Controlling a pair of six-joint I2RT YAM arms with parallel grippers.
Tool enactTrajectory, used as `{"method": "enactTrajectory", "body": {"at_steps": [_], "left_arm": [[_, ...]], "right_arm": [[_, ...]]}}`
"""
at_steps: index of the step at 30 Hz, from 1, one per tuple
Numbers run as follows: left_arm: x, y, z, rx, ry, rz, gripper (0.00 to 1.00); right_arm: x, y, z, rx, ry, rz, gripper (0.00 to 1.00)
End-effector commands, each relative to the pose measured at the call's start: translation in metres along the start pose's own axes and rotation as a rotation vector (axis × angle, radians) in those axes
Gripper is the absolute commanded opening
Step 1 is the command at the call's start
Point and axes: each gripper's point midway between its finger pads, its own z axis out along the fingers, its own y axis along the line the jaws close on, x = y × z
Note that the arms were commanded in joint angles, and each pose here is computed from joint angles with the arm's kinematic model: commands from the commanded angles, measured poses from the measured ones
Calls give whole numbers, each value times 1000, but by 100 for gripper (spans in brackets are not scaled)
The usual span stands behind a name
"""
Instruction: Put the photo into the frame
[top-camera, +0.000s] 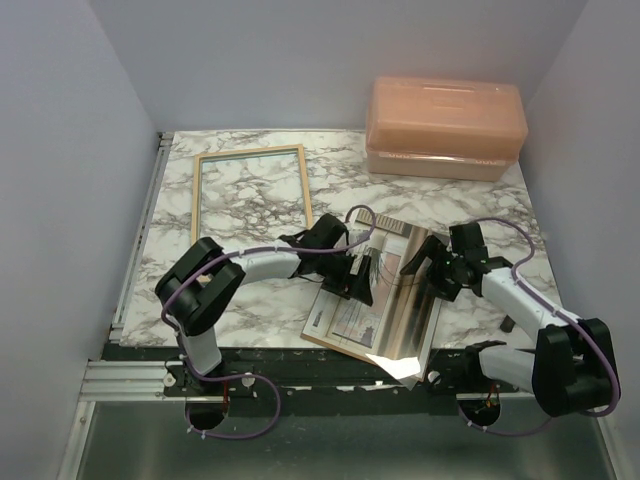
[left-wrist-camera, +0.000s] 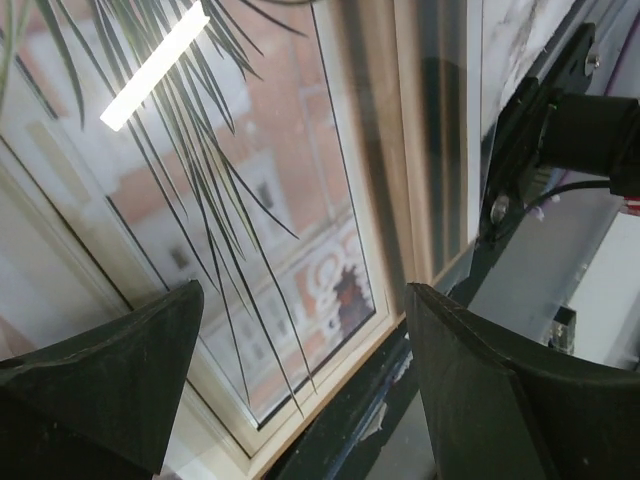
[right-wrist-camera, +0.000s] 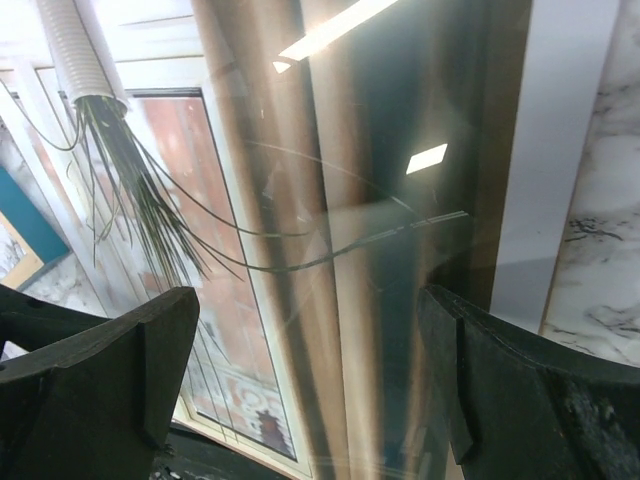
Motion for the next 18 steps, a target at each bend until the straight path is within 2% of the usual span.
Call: {"method": "enactTrajectory", "body": {"at_steps": [1, 11, 18], "left_arm": [[10, -20, -10, 94, 13, 13, 83], [9, 29, -38, -155, -115, -48, 89], [21, 65, -61, -172, -155, -140, 88]], "right_arm": [[12, 0, 4, -36, 63, -33, 100], [18, 3, 6, -67, 103, -78, 100], [26, 6, 9, -103, 142, -85, 99]]}}
